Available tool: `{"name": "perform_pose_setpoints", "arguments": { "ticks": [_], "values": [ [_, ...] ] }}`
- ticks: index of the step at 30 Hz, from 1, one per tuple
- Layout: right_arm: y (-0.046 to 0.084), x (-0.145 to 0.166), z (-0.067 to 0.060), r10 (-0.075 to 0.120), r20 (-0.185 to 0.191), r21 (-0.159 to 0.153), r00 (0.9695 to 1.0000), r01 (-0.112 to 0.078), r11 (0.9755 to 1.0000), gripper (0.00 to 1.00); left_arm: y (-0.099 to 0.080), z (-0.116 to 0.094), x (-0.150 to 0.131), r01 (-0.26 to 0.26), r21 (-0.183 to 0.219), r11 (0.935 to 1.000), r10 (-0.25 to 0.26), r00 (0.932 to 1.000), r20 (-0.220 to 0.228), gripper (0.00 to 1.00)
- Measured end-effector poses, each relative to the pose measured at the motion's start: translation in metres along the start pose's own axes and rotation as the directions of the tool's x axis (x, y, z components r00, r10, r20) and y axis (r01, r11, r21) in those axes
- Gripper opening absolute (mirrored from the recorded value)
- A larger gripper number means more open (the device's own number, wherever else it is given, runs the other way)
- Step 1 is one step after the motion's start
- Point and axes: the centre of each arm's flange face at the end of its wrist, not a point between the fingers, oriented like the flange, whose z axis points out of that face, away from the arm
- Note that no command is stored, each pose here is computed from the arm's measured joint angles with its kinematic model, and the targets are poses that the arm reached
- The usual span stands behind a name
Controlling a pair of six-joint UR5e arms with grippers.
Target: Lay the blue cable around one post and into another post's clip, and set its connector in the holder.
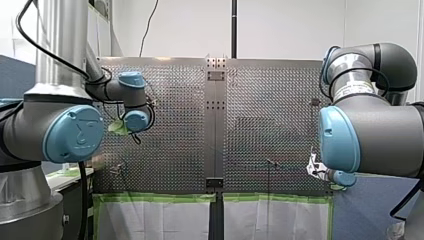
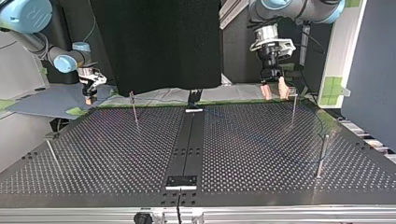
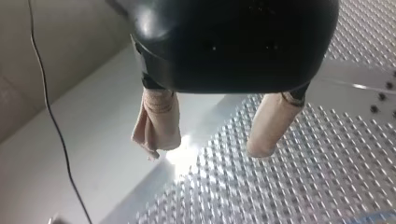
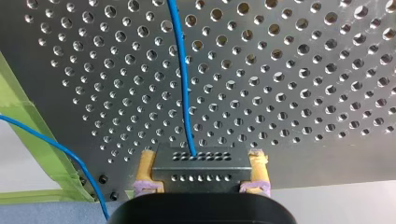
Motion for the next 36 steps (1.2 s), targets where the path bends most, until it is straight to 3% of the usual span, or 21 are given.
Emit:
{"name": "perform_pose_setpoints", "arguments": {
  "ticks": [4, 8, 19, 26, 31, 36],
  "values": [
    [0.0, 0.0, 0.0, 0.0, 0.0, 0.0, 1.0, 0.0, 1.0, 0.0, 0.021, -0.01, -0.001, 0.002, -0.067, 0.9978, -0.003, 0.9999, -0.014, 1.0],
    [0.0, 0.0, 0.0, 0.0, -0.001, 0.0, 1.0, 0.0, 1.0, 0.0, 0.04, -0.013, -0.005, 0.013, -0.13, 0.9915, -0.016, 0.9997, -0.019, 1.0],
    [-0.002, 0.0, 0.0, 0.0, -0.002, 0.003, 1.0, 0.0, 1.0, 0.0, 0.06, 0.03, -0.029, 0.063, -0.193, 0.9792, -0.05, 0.9963, 0.069, 1.0],
    [-0.003, 0.0, 0.001, 0.001, -0.003, 0.005, 1.0, -0.001, 1.0, 0.0, 0.065, 0.059, -0.045, 0.095, -0.179, 0.9792, -0.074, 0.99, 0.12, 1.0],
    [-0.004, 0.0, 0.001, 0.001, -0.003, 0.006, 1.0, -0.001, 1.0, 0.0, 0.058, 0.078, -0.05, 0.138, -0.129, 0.982, -0.121, 0.9844, 0.128, 1.0],
    [-0.005, -0.001, 0.001, 0.0, -0.003, 0.008, 1.0, 0.0, 1.0, 0.0, 0.049, 0.091, -0.053, 0.186, -0.073, 0.9798, -0.177, 0.9771, 0.118, 1.0]
  ]
}}
